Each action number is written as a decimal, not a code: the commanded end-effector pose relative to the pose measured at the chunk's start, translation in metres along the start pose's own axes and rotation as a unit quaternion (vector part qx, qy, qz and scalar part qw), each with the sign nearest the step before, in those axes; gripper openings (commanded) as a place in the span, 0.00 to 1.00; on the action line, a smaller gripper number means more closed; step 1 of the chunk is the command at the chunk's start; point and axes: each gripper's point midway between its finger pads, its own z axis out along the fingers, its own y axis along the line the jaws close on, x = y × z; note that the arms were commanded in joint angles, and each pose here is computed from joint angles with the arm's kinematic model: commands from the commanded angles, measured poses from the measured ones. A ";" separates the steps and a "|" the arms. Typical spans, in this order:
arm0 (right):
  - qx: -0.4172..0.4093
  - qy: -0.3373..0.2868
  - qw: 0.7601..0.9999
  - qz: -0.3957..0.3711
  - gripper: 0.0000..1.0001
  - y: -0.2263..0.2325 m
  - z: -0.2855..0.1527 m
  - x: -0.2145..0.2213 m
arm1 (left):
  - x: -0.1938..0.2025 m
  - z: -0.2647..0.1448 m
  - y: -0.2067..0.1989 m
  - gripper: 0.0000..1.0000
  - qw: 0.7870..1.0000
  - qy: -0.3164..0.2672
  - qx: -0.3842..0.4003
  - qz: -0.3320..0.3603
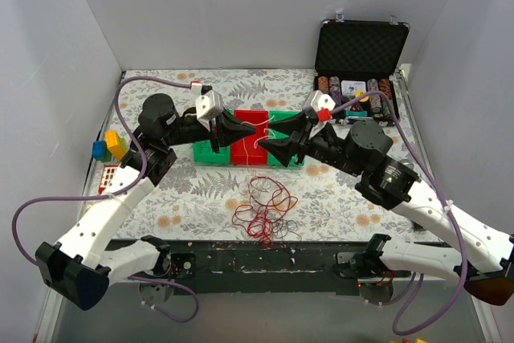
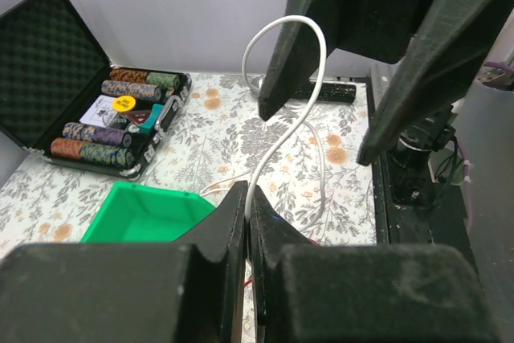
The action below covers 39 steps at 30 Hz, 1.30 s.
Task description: Untangle the cables
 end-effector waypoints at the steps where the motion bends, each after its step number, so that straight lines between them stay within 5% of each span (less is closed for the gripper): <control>1: 0.019 0.017 1.000 0.001 0.64 -0.004 -0.013 0.012 | -0.023 -0.003 0.010 0.00 0.998 -0.005 -0.034 0.044; 4: 0.023 0.060 0.998 0.013 0.86 -0.005 -0.019 0.047 | -0.048 -0.003 0.025 0.00 0.994 -0.022 -0.067 0.082; 11: 0.062 0.097 0.993 0.034 0.88 -0.020 -0.016 0.114 | -0.098 -0.003 0.025 0.00 0.991 -0.037 -0.063 0.109; 20: 0.047 -0.043 0.998 -0.017 0.90 -0.023 0.007 0.079 | -0.116 -0.006 0.014 0.00 0.992 -0.044 -0.047 0.111; 39: -0.042 0.068 0.996 0.049 0.92 -0.001 0.063 0.173 | -0.201 -0.010 0.004 0.03 0.981 -0.109 -0.037 0.155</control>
